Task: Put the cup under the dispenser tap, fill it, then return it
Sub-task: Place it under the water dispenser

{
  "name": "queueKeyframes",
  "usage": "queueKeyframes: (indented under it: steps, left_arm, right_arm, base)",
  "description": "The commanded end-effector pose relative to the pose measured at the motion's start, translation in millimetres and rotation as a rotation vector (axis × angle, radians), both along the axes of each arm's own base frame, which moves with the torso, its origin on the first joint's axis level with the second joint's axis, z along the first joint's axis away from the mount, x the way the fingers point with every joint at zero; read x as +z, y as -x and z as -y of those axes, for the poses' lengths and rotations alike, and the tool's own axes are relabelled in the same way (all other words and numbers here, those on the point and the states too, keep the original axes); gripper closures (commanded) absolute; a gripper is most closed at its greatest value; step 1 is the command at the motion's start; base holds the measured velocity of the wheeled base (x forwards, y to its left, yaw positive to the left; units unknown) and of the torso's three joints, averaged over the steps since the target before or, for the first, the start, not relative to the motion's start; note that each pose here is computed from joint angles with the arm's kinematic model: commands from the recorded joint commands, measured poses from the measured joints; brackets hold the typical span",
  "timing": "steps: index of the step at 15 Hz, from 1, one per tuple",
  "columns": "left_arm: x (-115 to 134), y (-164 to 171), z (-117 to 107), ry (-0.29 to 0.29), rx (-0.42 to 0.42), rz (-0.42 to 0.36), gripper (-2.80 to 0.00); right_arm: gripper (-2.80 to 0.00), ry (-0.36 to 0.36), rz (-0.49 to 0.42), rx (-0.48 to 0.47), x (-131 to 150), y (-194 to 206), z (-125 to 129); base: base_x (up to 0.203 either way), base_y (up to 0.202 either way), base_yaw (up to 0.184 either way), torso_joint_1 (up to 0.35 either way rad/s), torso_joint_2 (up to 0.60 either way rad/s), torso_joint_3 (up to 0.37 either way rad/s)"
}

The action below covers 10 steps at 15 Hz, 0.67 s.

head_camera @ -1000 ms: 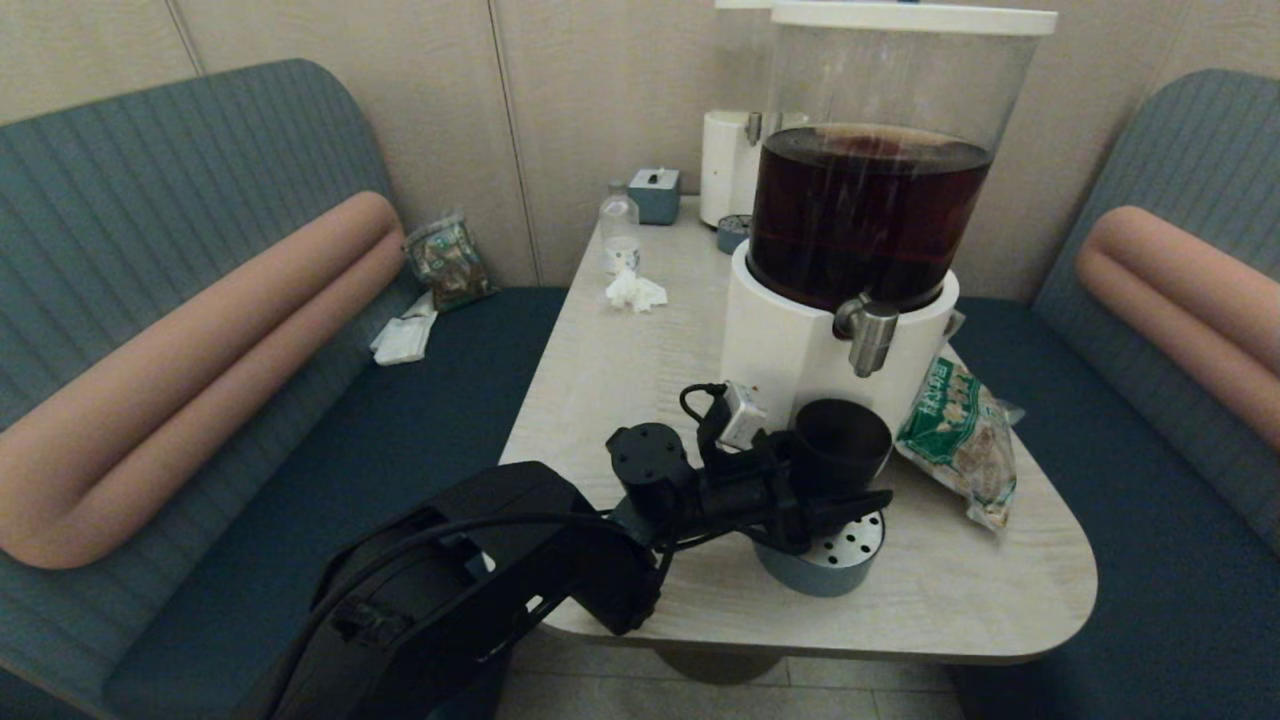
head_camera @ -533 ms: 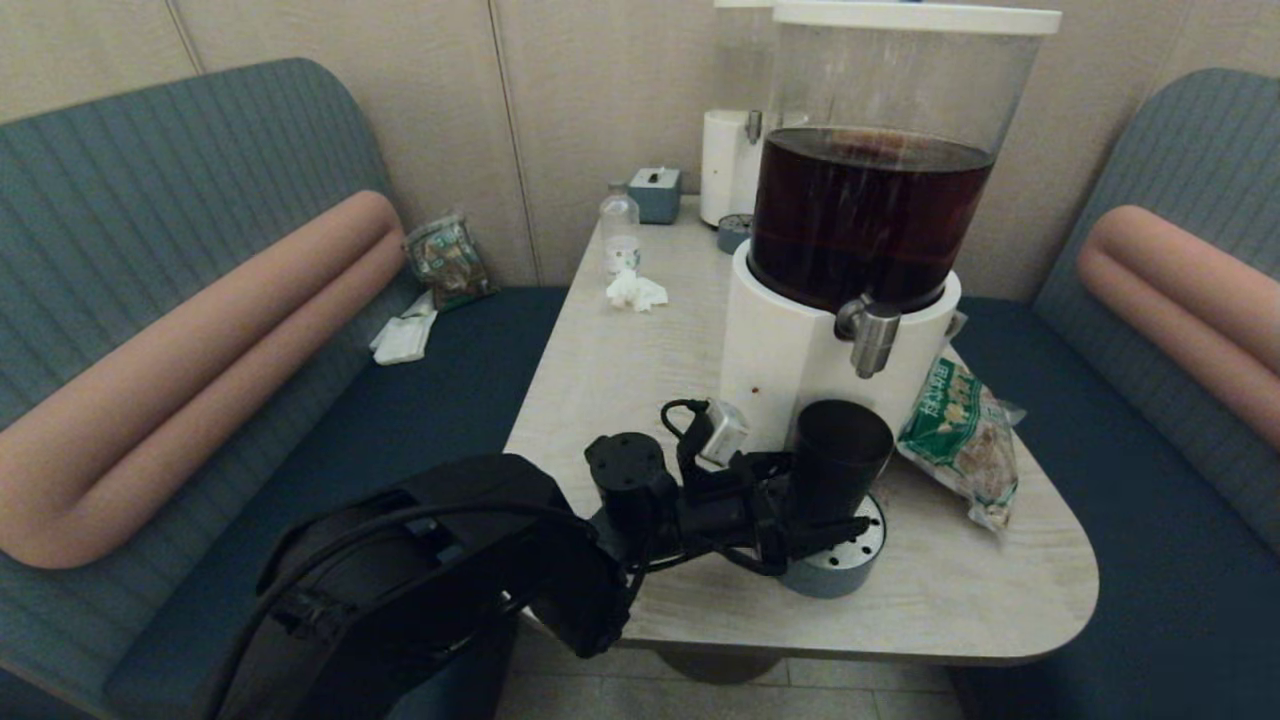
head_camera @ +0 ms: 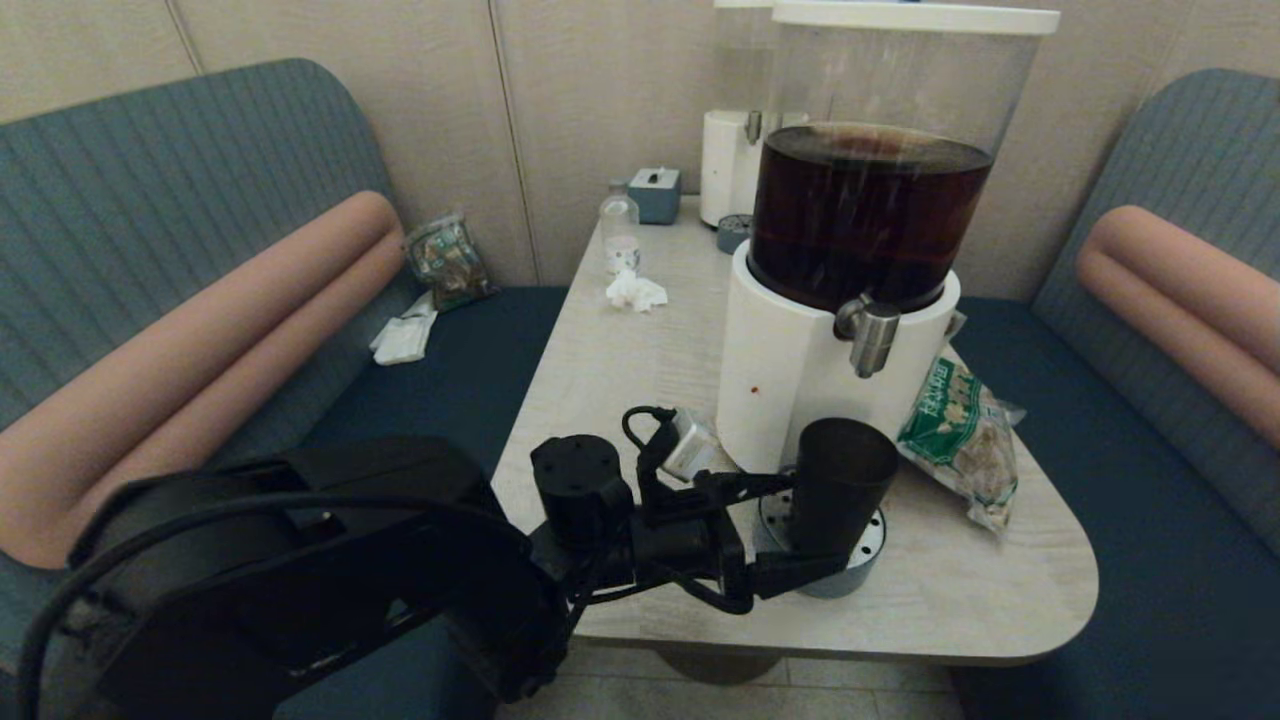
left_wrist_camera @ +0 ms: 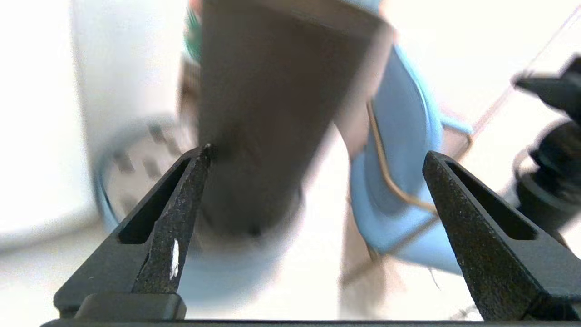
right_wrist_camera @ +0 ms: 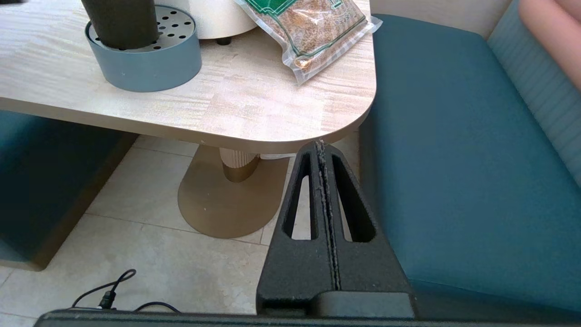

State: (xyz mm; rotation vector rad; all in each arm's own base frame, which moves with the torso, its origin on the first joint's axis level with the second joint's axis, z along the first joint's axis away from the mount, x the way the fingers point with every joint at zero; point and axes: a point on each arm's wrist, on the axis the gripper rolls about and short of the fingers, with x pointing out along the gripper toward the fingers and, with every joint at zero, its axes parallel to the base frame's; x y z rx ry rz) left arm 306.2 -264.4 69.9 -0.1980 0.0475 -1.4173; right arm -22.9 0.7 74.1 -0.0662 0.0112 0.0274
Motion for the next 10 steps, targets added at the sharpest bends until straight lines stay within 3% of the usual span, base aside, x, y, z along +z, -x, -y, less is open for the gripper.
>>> queueKeyframes:
  steps: [1, 4, 7, 10]
  left_arm:
    - [9.3, 23.8, -19.1, -0.031, -0.003, -0.016, -2.8]
    - [10.9, 35.7, -38.3, -0.067, 0.036, -0.007, -2.8]
    - [37.7, 49.6, -57.3, -0.038, 0.122, 0.028, -2.8]
    - [93.1, 89.3, -89.3, 0.064, 0.217, 0.119, -2.8]
  right_arm:
    - [0.0, 0.001, -0.002, 0.001, 0.0, -0.1, 0.0]
    - [0.0, 0.001, -0.002, 0.001, 0.0, -0.1, 0.0]
    - [0.0, 0.002, -0.002, 0.001, 0.0, -0.1, 0.0]
    - [0.0, 0.001, -0.002, 0.001, 0.0, -0.1, 0.0]
  base:
    - [0.0, 0.0, 0.0, 0.0, 0.0, 0.0]
    - [0.0, 0.0, 0.0, 0.0, 0.0, 0.0]
    - [0.0, 0.0, 0.0, 0.0, 0.0, 0.0]
    - [0.0, 0.0, 0.0, 0.0, 0.0, 0.0]
